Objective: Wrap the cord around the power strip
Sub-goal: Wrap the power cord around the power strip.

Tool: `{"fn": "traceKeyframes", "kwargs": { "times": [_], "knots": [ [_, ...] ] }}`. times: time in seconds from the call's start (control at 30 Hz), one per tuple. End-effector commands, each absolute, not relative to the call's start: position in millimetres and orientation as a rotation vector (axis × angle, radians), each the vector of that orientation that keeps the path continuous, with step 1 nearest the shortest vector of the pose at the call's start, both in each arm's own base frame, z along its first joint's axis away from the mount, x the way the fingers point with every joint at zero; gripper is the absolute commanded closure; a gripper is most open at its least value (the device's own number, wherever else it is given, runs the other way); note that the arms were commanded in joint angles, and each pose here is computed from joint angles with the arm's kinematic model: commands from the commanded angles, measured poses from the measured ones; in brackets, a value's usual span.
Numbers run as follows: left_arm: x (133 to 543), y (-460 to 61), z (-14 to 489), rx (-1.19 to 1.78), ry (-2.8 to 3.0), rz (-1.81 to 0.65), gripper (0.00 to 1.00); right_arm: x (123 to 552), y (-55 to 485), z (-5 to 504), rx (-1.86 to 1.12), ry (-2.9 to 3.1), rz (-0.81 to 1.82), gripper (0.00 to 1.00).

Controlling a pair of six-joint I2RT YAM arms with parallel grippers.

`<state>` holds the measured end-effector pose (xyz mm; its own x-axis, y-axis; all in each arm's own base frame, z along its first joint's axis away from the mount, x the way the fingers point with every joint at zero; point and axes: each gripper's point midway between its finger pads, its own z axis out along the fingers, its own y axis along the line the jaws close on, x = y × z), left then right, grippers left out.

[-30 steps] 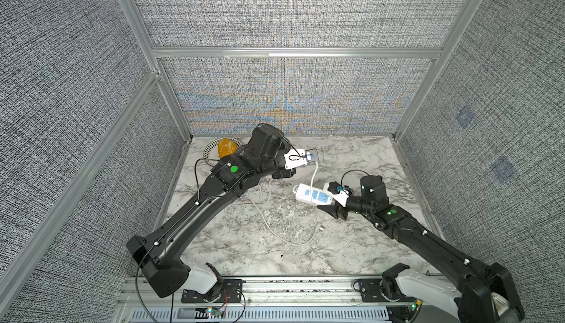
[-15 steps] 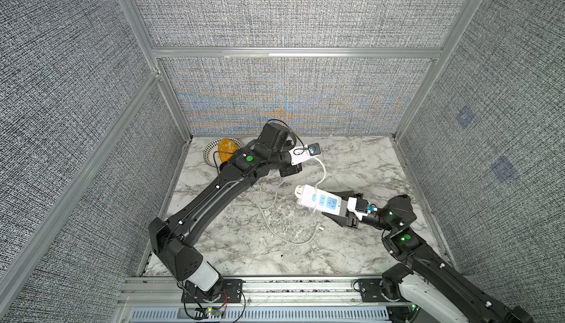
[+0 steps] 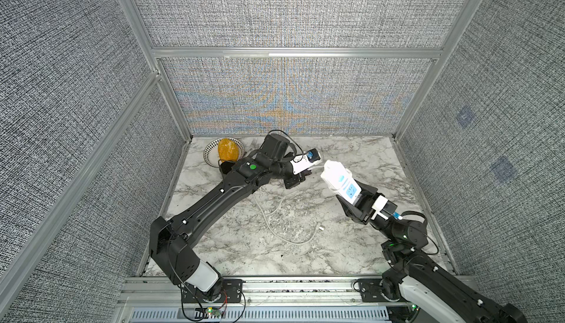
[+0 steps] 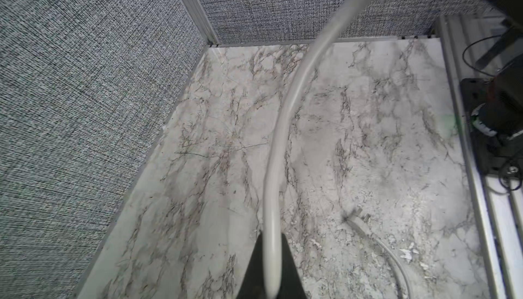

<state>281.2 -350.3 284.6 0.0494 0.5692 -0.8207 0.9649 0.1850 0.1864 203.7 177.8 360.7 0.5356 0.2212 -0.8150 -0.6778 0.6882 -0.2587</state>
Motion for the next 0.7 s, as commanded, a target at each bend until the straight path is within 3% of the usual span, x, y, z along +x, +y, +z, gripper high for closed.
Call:
{"fn": "traceKeyframes", "kwargs": {
  "times": [0.0,0.37,0.67],
  "knots": [
    [264.8,-363.9,294.8,1.475,1.589,-0.773,1.0,223.4,145.4,385.2,-0.39,0.84,0.456,1.0],
    [244.6,-357.4,274.5,1.493,1.662,-0.71,1.0,288.5,102.2,363.6,-0.183,1.144,0.107,1.0],
    [233.3,-335.8,287.8,1.507,1.649,-0.591,1.0,318.9,105.2,325.6,-0.278,1.348,-0.004,1.0]
  ]
}}
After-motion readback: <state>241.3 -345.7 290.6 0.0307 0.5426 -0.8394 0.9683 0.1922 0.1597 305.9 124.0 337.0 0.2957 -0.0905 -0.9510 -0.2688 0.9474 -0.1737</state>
